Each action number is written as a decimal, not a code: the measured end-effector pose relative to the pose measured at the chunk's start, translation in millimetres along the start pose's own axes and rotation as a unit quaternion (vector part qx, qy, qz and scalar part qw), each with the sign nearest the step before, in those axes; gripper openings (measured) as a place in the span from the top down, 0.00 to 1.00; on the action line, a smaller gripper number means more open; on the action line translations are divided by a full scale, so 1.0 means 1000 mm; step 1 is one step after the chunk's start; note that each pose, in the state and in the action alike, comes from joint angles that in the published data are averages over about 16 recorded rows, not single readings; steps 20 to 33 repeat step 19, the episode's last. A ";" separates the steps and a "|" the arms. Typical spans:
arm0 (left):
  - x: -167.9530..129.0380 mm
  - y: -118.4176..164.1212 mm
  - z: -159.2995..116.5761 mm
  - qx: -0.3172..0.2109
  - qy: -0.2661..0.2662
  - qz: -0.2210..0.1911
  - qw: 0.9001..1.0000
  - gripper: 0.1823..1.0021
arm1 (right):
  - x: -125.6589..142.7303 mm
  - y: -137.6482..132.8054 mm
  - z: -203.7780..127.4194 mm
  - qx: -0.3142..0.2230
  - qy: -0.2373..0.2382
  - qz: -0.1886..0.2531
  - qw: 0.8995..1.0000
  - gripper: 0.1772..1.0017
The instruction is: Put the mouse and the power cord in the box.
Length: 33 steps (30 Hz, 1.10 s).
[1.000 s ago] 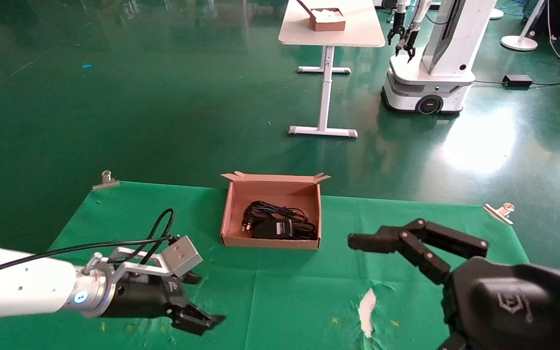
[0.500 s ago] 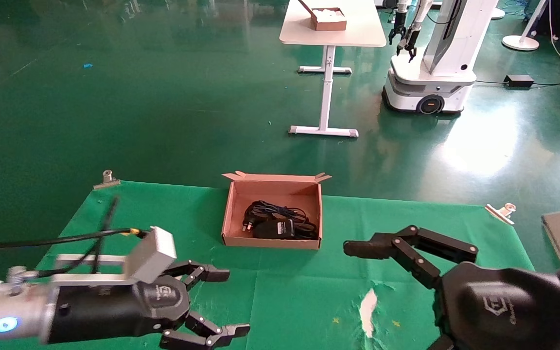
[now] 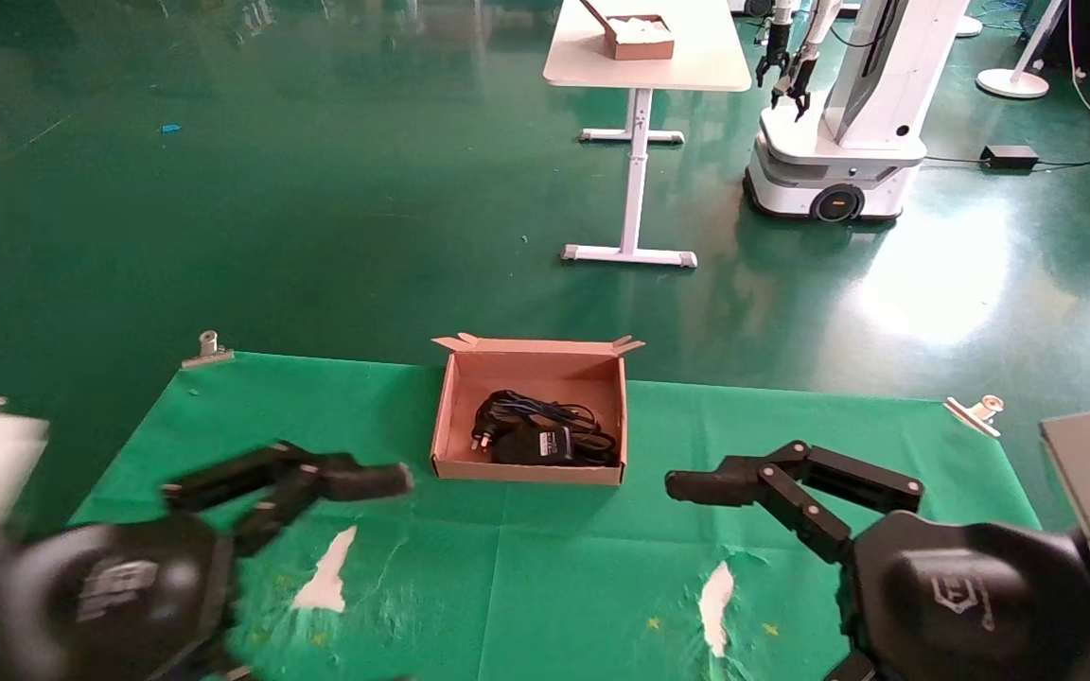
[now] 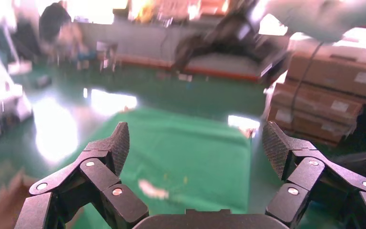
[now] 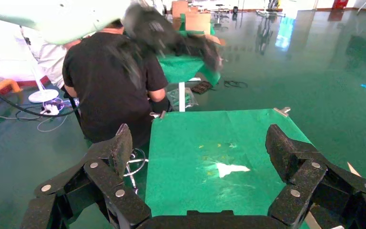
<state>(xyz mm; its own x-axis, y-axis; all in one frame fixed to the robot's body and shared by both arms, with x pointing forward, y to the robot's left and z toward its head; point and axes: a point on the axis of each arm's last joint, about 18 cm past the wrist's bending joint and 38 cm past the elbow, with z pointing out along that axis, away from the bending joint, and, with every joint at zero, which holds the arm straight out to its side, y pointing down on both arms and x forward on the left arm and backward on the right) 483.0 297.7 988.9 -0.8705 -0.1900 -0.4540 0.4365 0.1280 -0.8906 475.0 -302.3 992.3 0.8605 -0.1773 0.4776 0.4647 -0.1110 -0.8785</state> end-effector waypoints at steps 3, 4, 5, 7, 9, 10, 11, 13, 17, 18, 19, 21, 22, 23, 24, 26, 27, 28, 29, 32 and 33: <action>0.007 -0.009 -0.006 0.017 0.007 0.015 1.000 0.00 | 0.000 0.000 0.000 0.000 0.000 0.000 1.000 0.00; 0.008 -0.011 -0.007 0.021 0.009 0.019 1.000 0.00 | 0.000 0.000 0.000 0.000 0.000 0.000 1.000 0.00; 0.010 -0.013 -0.008 0.024 0.010 0.021 0.999 0.00 | 0.000 0.000 0.000 0.000 0.000 0.000 1.000 0.00; 0.011 -0.015 -0.009 0.028 0.011 0.025 0.999 0.00 | 0.000 0.000 0.000 0.000 0.000 0.000 1.000 0.00; 0.012 -0.016 -0.010 0.030 0.012 0.026 0.999 0.00 | 0.000 0.000 0.000 0.000 0.000 0.000 1.000 0.00; 0.012 -0.016 -0.010 0.029 0.012 0.025 0.999 0.00 | 0.000 0.000 0.000 0.000 0.000 0.000 1.000 0.00; 0.012 -0.015 -0.009 0.028 0.012 0.024 0.999 0.00 | 0.000 0.000 0.000 0.000 0.000 0.000 1.000 0.00; 0.011 -0.014 -0.009 0.026 0.011 0.023 0.999 0.00 | 0.000 0.000 0.000 0.000 0.000 0.000 1.000 0.00; 0.010 -0.012 -0.008 0.023 0.010 0.020 0.999 0.00 | 0.000 0.000 0.000 0.000 0.000 0.000 1.000 0.00; 0.009 -0.012 -0.008 0.022 0.009 0.020 1.000 0.00 | 0.000 0.000 0.000 0.000 0.000 0.000 1.000 0.00; 0.009 -0.012 -0.007 0.022 0.009 0.019 1.000 0.00 | 0.000 0.000 0.000 0.000 0.000 0.000 1.000 0.00; 0.009 -0.012 -0.007 0.022 0.009 0.019 1.000 0.00 | 0.000 0.000 0.000 0.000 0.000 0.000 1.000 0.00; 0.009 -0.012 -0.007 0.022 0.009 0.019 1.000 0.00 | 0.000 0.000 0.000 0.000 0.000 0.000 1.000 0.00; 0.009 -0.012 -0.007 0.022 0.009 0.019 1.000 0.00 | 0.000 0.000 0.000 0.000 0.000 0.000 1.000 0.00; 0.009 -0.012 -0.007 0.022 0.009 0.019 1.000 0.00 | 0.000 0.000 0.000 0.000 0.000 0.000 1.000 0.00; 0.009 -0.012 -0.007 0.022 0.009 0.019 1.000 0.00 | 0.000 0.000 0.000 0.000 0.000 0.000 1.000 0.00; 0.009 -0.012 -0.007 0.022 0.009 0.019 1.000 0.00 | 0.000 0.000 0.000 0.000 0.000 0.000 1.000 0.00; 0.009 -0.012 -0.007 0.022 0.009 0.019 1.000 0.00 | 0.000 0.000 0.000 0.000 0.000 0.000 1.000 0.00; 0.009 -0.012 -0.007 0.022 0.009 0.019 1.000 0.00 | 0.000 0.000 0.000 0.000 0.000 0.000 1.000 0.00; 0.009 -0.012 -0.007 0.022 0.009 0.019 1.000 0.00 | 0.000 0.000 0.000 0.000 0.000 0.000 1.000 0.00; 0.009 -0.012 -0.007 0.022 0.009 0.019 1.000 0.00 | 0.000 0.000 0.000 0.000 0.000 0.000 1.000 0.00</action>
